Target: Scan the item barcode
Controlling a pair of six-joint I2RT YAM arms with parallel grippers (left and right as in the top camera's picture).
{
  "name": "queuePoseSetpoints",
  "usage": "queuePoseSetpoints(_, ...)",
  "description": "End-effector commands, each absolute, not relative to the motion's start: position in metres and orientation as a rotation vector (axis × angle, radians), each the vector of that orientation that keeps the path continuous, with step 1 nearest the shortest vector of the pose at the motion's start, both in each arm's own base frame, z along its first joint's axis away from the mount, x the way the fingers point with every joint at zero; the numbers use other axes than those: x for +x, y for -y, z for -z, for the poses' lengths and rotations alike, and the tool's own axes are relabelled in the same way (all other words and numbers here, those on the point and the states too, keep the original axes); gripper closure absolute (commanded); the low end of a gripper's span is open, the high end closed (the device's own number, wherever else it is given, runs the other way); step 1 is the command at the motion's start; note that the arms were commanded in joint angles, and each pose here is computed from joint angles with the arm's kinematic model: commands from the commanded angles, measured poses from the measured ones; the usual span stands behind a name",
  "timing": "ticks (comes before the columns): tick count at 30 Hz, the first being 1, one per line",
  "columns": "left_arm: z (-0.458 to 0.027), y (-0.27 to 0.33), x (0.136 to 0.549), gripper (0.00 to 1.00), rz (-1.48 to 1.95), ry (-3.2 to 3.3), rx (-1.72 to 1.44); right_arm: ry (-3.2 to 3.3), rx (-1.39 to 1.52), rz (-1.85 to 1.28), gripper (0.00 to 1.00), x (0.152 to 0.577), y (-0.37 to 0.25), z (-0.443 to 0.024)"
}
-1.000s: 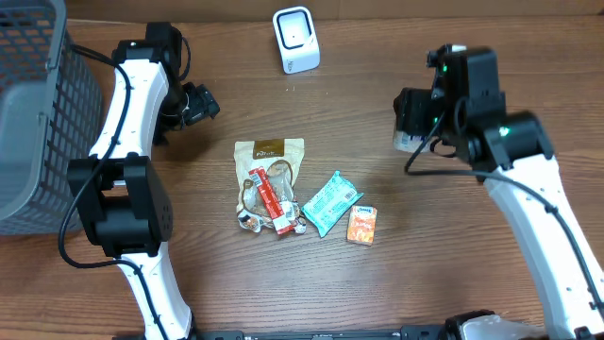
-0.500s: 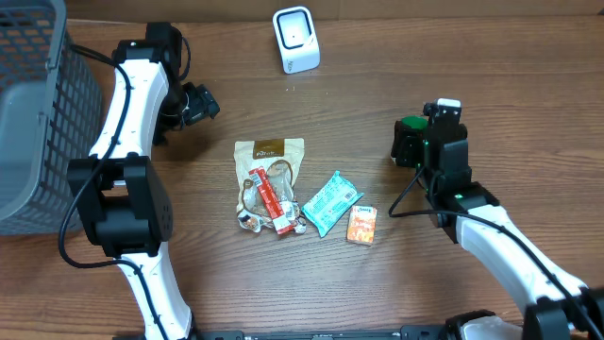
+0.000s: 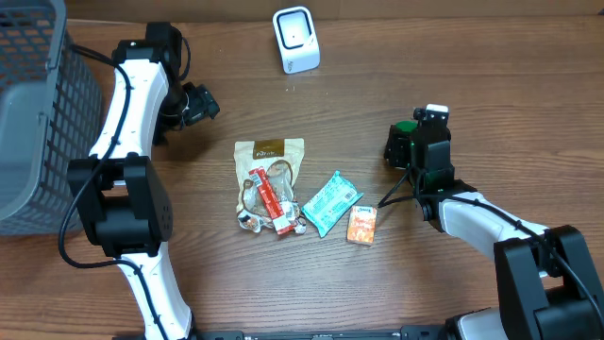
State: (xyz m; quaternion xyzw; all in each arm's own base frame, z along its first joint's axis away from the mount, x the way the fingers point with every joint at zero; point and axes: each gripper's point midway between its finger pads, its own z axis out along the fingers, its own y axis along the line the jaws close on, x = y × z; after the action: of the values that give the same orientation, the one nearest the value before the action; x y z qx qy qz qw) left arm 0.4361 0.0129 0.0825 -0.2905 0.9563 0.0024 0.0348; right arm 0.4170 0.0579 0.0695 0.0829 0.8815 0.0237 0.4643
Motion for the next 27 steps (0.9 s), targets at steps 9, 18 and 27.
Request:
queuePoseSetpoints(9,-0.094,-0.014,0.441,0.0,-0.009,-2.912,-0.864,-2.138,0.223,-0.055,0.0,0.415,-0.053,-0.089)
queuePoseSetpoints(18,-0.094,-0.014,0.441,0.0,-0.009,-2.912,-0.864,-2.101,0.251,-0.091,0.0,0.402,-0.052,-0.188)
queuePoseSetpoints(27,-0.094,-0.014,0.441,0.0,-0.009,-2.912,-0.864,-2.382,0.397,-0.083,0.0,0.39,-0.051,-0.204)
